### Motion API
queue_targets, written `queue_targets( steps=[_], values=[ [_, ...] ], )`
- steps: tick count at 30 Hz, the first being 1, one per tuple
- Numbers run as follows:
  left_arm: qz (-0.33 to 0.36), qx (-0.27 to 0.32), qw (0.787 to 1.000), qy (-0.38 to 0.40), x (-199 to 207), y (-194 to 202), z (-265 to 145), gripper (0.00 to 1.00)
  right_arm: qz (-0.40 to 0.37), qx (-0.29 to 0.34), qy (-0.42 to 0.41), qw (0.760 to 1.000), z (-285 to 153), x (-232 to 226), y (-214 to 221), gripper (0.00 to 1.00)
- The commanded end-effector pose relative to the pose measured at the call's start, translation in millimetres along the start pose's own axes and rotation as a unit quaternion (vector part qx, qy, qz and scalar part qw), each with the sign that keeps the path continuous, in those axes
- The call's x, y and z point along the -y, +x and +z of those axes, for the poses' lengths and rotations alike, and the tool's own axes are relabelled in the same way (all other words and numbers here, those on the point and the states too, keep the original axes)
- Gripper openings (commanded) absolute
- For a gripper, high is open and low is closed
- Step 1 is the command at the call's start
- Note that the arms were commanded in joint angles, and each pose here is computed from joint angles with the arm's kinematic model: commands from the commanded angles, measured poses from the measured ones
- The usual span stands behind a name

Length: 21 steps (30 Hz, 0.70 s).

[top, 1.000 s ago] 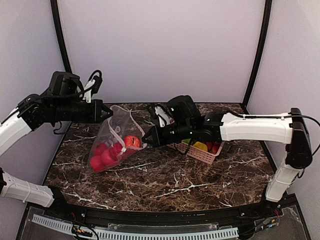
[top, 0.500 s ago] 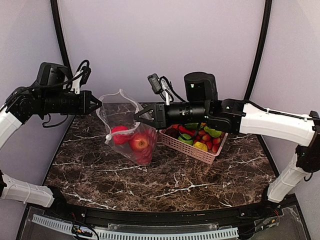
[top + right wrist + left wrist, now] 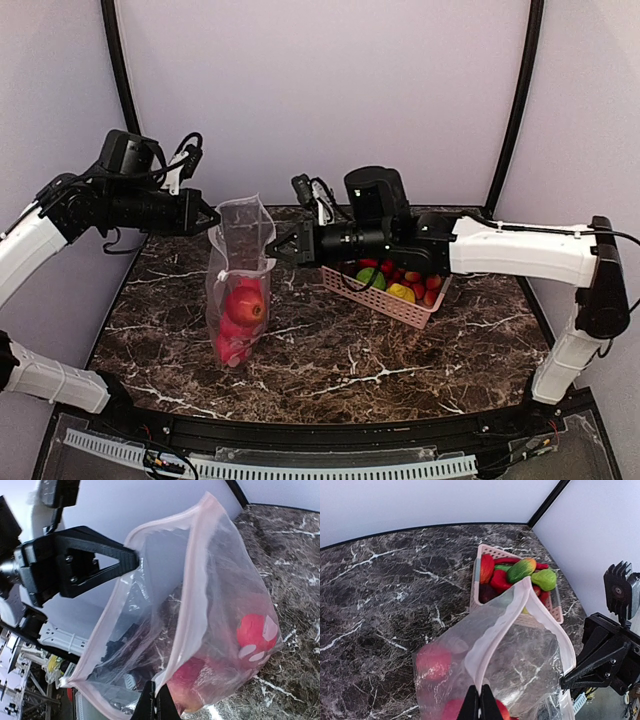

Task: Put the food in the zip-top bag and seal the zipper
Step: Adjust the zipper food storage bag.

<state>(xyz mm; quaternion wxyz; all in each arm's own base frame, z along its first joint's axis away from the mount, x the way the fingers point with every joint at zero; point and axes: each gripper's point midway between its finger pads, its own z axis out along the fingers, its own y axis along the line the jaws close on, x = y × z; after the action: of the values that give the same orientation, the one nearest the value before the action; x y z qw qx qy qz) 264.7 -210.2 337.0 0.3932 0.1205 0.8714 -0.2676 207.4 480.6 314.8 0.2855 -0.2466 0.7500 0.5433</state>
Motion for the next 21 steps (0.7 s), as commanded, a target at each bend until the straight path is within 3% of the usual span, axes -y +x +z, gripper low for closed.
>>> queue_targets(
  steps=[1,7,16,21],
  values=[
    [-0.001,-0.06,0.998,-0.035,-26,31,33,0.01,0.052,-0.028,0.041,0.997,29,47,25,0.0],
    [0.008,-0.05,0.997,-0.051,-35,24,36,0.01,0.038,-0.038,0.029,0.998,35,43,25,0.0],
    [0.005,0.038,0.999,0.019,4,-25,-13,0.01,-0.064,0.007,-0.003,0.998,-2,-12,-10,0.0],
    [0.005,0.038,0.999,0.015,0,-21,-15,0.01,-0.08,0.017,-0.008,0.997,-11,-19,-10,0.0]
  ],
)
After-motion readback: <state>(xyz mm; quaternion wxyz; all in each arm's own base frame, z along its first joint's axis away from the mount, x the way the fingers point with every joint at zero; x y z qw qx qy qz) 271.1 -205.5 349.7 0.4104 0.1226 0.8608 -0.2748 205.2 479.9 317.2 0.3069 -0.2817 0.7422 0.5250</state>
